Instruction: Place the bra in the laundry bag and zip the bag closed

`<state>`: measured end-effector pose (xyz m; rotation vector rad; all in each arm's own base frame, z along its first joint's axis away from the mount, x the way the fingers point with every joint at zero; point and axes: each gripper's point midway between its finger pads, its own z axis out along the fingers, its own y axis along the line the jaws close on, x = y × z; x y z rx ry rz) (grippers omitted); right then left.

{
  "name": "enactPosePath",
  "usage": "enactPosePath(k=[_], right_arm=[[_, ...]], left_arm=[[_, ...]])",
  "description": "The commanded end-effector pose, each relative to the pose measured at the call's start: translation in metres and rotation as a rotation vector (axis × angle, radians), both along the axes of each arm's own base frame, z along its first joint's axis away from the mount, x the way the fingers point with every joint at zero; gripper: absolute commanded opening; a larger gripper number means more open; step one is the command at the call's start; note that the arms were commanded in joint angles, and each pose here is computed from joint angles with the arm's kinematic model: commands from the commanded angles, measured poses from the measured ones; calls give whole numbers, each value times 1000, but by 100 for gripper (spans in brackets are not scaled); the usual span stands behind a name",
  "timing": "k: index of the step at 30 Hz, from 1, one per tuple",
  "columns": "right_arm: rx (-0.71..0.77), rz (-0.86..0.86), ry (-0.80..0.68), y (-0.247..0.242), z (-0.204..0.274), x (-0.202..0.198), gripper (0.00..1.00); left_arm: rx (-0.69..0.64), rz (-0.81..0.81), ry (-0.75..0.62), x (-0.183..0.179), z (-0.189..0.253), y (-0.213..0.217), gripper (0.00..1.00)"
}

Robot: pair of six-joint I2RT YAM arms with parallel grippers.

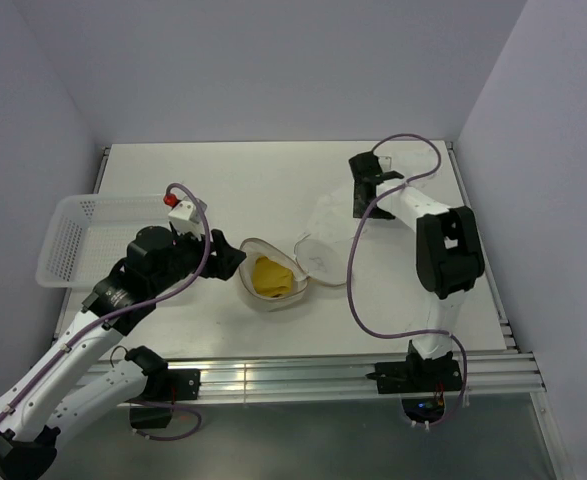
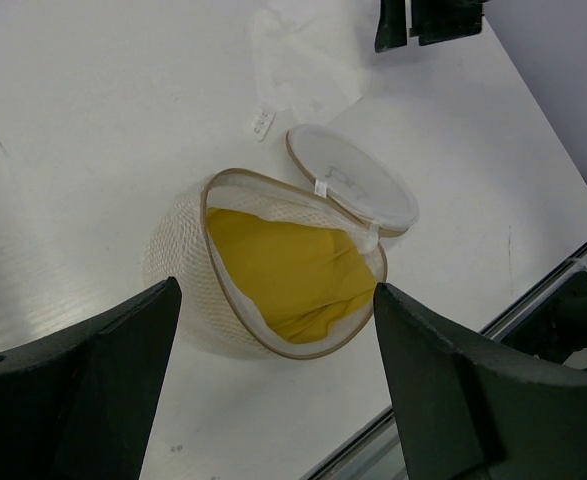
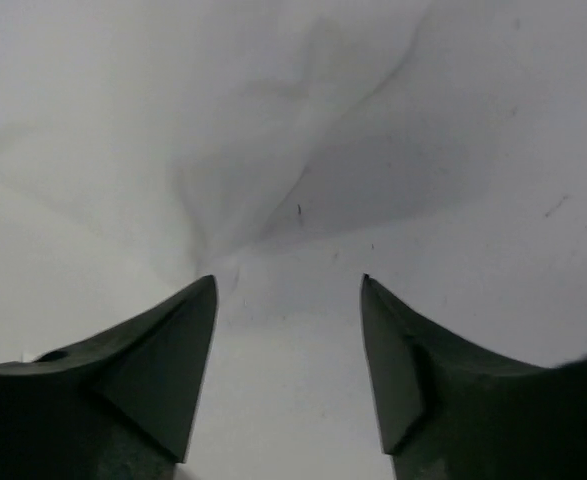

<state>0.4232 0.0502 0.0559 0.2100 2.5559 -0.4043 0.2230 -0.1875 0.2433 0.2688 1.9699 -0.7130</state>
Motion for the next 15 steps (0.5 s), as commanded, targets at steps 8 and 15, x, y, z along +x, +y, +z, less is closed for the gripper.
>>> enactPosePath(k=[8,15], right_arm=[[272,-205,-276,-34,42,77,95],[359,-341,-275,-65,18,118,95]], left_arm=[[-66,-43,-42,2,16,-2,84],[-80,-55,-55,-1,20,-2,84]])
